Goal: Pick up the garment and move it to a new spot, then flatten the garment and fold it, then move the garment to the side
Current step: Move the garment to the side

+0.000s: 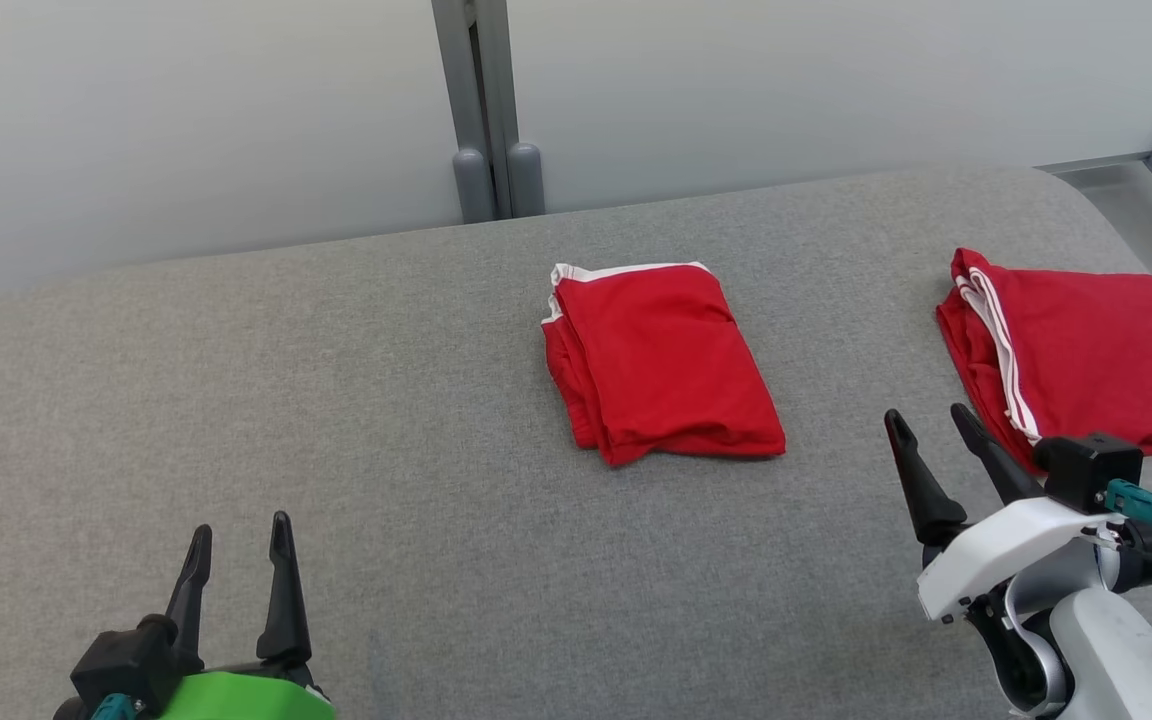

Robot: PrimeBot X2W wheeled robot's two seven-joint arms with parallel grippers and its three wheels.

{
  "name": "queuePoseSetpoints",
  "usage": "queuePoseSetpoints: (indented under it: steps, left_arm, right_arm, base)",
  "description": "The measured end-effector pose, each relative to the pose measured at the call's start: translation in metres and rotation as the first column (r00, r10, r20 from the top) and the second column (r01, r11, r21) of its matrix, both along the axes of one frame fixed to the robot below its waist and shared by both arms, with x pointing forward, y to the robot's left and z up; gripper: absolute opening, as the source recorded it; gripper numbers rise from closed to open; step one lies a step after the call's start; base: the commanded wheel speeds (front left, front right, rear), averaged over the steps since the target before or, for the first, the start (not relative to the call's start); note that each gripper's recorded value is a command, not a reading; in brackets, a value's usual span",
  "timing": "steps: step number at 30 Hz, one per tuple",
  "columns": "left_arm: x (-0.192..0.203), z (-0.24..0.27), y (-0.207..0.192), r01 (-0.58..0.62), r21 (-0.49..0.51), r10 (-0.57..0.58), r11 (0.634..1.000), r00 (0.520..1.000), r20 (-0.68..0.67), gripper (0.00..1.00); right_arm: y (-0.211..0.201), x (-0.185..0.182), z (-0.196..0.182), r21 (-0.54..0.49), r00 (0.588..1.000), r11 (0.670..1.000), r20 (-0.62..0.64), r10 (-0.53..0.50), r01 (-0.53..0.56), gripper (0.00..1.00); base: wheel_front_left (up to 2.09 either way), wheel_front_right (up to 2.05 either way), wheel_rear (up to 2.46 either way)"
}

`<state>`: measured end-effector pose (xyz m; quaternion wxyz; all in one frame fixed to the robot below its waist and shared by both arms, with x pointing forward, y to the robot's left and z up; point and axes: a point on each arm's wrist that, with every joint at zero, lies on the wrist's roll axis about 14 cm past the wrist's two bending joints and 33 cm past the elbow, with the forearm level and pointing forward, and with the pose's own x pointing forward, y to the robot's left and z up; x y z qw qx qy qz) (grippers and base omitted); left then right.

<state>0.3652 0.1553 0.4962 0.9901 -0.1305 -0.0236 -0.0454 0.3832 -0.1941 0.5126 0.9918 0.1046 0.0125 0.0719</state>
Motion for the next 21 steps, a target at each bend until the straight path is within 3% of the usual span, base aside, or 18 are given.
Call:
queuePoseSetpoints:
  steps: [14,21]
  left_arm:
    - [0.000,-0.005,-0.001,0.003,0.006,-0.003,1.000,1.000,-0.015,1.00]
    - [0.006,0.000,0.000,-0.004,0.006,0.004,1.000,1.000,0.001,1.00]
  right_arm:
    - [-0.001,0.004,-0.003,0.003,1.000,1.000,-0.014,-0.006,0.006,1.00]
    - [0.002,0.040,0.012,-0.045,0.998,0.999,-0.065,0.025,-0.028,1.00]
  base:
    - [0.00,0.00,0.00]
    - [0.00,0.00,0.00]
